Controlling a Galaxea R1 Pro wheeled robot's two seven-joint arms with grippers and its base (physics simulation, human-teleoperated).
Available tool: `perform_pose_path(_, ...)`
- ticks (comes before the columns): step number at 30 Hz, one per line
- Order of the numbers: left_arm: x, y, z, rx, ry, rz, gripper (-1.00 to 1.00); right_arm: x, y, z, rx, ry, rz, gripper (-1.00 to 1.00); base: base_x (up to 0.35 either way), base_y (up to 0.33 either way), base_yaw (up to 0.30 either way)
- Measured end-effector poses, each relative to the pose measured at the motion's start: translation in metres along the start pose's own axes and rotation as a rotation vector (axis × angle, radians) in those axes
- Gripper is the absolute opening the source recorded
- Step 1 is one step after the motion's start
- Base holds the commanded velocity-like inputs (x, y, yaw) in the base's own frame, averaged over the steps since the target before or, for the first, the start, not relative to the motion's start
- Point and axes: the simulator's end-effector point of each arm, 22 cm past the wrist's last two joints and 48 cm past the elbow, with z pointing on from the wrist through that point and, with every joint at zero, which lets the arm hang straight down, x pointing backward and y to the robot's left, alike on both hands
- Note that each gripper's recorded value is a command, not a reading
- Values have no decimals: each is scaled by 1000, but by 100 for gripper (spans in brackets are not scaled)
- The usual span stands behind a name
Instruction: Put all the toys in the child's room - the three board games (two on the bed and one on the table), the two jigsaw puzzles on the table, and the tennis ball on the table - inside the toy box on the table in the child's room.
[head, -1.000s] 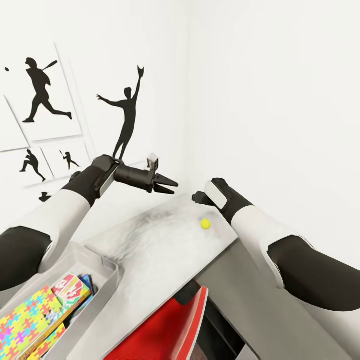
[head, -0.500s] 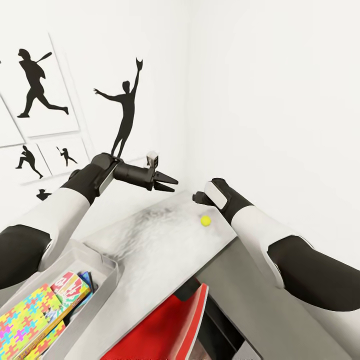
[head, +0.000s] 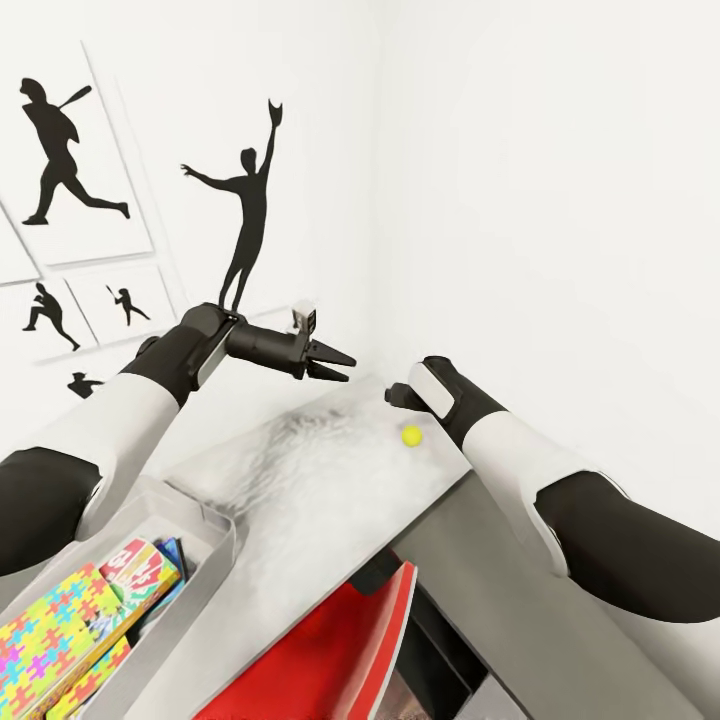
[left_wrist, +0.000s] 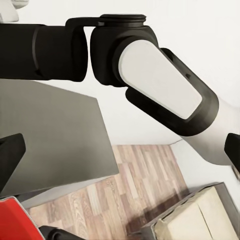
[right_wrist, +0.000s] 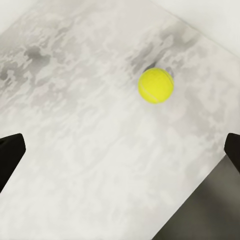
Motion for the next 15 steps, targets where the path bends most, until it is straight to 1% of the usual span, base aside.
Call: perform_pose_path(15, 4, 16, 2, 4, 2, -23, 100, 6, 1, 12, -4, 16, -2, 100, 0, 0, 0)
